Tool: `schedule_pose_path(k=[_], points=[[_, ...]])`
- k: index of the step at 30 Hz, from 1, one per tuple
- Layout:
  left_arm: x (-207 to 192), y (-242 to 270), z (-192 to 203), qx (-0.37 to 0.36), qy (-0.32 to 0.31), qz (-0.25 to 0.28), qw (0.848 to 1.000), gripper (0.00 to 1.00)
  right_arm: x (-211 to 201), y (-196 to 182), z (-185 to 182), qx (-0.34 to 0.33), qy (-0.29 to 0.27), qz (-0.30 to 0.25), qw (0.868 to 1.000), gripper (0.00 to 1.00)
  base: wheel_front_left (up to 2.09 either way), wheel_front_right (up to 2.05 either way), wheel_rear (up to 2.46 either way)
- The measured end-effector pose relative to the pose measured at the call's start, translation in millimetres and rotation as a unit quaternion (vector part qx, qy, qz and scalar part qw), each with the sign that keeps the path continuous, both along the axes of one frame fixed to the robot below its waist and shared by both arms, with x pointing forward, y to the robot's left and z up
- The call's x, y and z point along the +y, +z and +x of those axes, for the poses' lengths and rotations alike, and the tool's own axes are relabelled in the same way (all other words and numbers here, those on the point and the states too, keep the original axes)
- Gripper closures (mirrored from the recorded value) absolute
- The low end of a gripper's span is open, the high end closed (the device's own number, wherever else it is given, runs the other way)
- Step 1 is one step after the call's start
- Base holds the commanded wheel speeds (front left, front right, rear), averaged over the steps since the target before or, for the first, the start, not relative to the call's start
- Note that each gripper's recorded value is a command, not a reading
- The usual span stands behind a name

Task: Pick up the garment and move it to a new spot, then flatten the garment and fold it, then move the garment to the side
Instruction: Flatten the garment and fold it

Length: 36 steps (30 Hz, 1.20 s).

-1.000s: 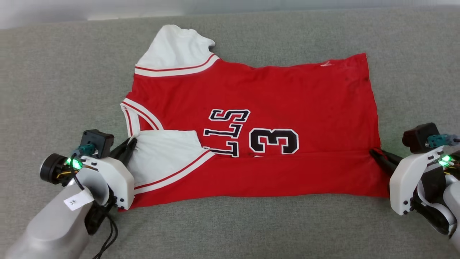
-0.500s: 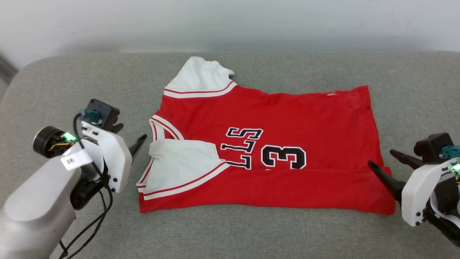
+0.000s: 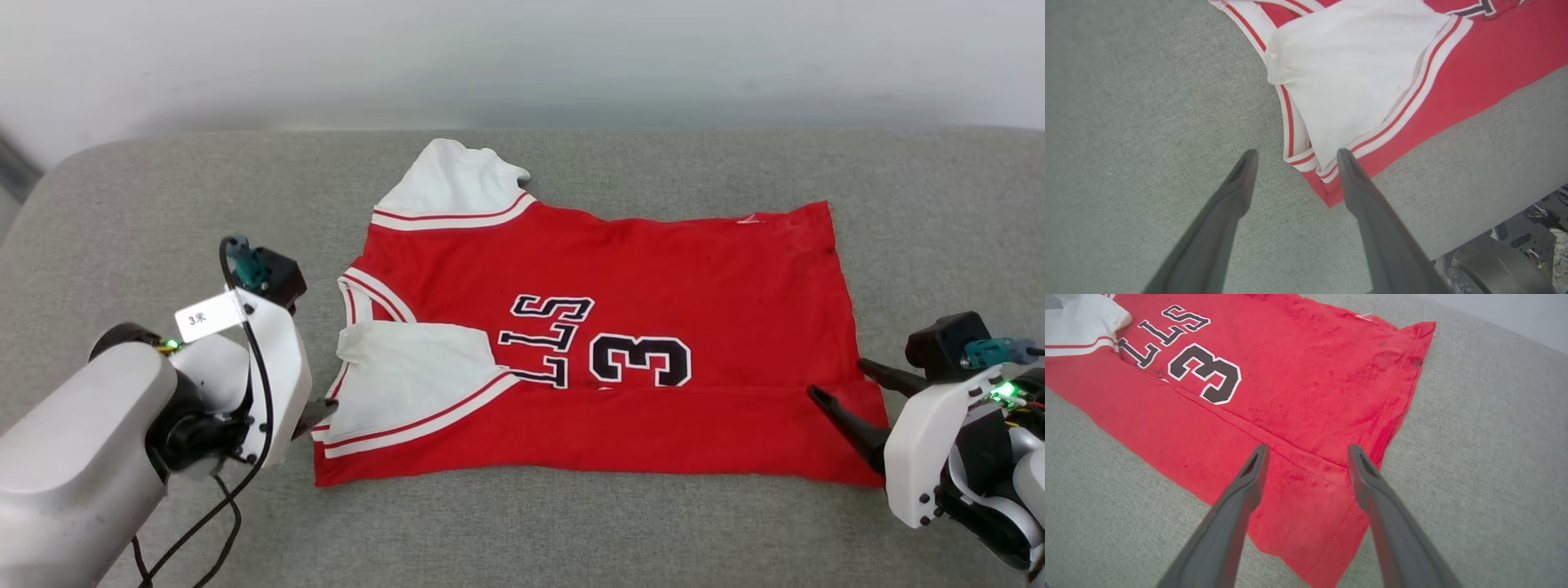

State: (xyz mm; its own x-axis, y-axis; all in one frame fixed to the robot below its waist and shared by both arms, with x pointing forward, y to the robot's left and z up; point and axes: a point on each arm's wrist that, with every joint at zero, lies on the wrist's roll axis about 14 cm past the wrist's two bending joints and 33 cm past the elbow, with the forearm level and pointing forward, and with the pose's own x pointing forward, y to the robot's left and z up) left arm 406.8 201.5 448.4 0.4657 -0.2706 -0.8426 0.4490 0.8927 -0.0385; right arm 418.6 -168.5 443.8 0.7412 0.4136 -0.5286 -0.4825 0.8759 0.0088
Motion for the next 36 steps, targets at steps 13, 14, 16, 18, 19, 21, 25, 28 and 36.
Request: schedule_pose_path(k=[13, 14, 16, 18, 19, 21, 25, 28, 36], points=[[-4, -71, -31, 0.13, 0.009, 0.015, 0.991, 0.0, -6, -15, -4, 0.029, -0.01, -0.004, 1.0, 0.0, 0.0, 0.0, 0.0], [-4, -73, -32, 0.133, 0.009, 0.015, 0.991, 0.0, -6, -16, -4, 0.03, -0.01, -0.005, 0.999, 0.0, 0.0, 0.0, 0.0], [-5, -79, -35, 0.141, 0.01, 0.012, 0.99, 0.0, -6, -17, -5, 0.034, -0.012, -0.004, 0.999, 0.0, 0.0, 0.0, 0.0], [-5, -80, -36, 0.142, 0.011, 0.011, 0.99, 1.0, -7, -15, -4, 0.032, -0.013, -0.003, 0.999, 0.0, 0.0, 0.0, 0.0], [-6, -80, -36, 0.142, 0.01, 0.008, 0.99, 1.0, -8, -12, -1, 0.027, -0.013, -0.004, 1.0, 0.0, 0.0, 0.0, 0.0], [-8, -79, -36, 0.137, 0.009, 0.003, 0.991, 1.0, -11, -4, 4, 0.018, -0.013, -0.009, 1.0, 0.0, 0.0, 0.0, 0.0], [-11, -73, -37, 0.119, -0.001, -0.001, 0.993, 1.0, -22, 14, 13, 0.008, -0.002, -0.043, 0.999, 0.0, 0.0, 0.0, 0.0], [-11, -64, -36, 0.098, -0.008, -0.003, 0.995, 1.0, -28, 28, 18, 0.017, 0.01, -0.077, 0.997, 0.0, 0.0, 0.0, 0.0], [-10, -45, -29, 0.053, -0.028, -0.002, 0.998, 1.0, -37, 19, 1, 0.151, 0.037, -0.148, 0.977, 0.0, 0.0, 0.0, 0.0]])
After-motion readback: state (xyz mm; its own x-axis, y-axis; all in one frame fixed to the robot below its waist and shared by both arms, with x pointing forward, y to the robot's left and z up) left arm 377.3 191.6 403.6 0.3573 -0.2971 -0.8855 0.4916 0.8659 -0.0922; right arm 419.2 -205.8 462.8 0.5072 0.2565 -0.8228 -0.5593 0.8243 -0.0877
